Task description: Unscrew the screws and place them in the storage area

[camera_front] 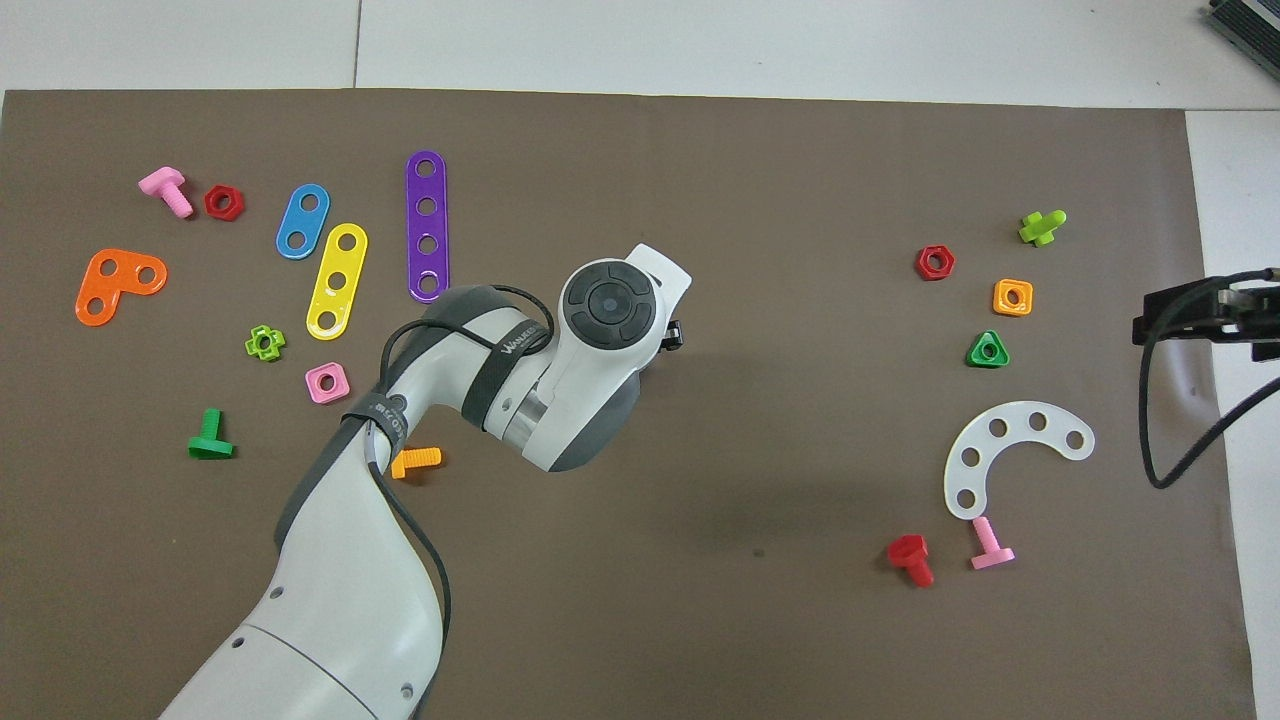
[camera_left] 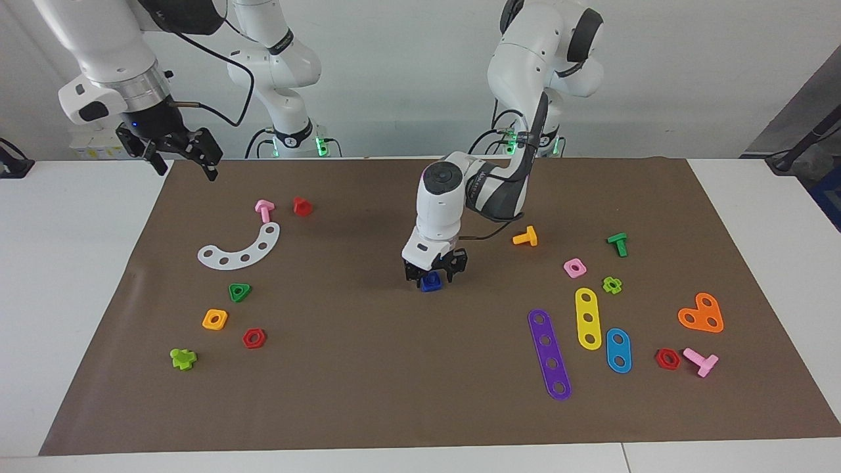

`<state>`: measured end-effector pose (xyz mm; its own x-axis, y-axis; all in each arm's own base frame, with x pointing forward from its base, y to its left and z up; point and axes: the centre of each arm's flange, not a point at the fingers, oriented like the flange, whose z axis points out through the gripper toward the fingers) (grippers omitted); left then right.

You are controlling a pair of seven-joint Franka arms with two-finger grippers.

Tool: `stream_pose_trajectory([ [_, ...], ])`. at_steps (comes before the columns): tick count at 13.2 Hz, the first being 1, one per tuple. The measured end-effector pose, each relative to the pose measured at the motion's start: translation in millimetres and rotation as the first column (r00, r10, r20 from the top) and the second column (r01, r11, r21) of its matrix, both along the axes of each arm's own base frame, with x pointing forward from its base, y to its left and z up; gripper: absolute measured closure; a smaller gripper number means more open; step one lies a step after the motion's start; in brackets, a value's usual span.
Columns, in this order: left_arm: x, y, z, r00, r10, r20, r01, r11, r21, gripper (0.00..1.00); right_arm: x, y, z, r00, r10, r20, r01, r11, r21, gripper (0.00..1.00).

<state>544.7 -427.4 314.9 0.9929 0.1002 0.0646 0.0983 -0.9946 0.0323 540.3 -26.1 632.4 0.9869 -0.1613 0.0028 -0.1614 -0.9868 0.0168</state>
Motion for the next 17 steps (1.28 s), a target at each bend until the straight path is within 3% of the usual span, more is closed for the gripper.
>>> stream_pose_trajectory([
  [17, 0.1, 0.6, -8.5, 1.000, -0.001, -0.003, 0.002, 1.000, 0.005, 0.39, 0.0, 0.0, 0.0, 1.000, 0.000, 0.000, 0.000, 1.000, 0.000, 0.00],
])
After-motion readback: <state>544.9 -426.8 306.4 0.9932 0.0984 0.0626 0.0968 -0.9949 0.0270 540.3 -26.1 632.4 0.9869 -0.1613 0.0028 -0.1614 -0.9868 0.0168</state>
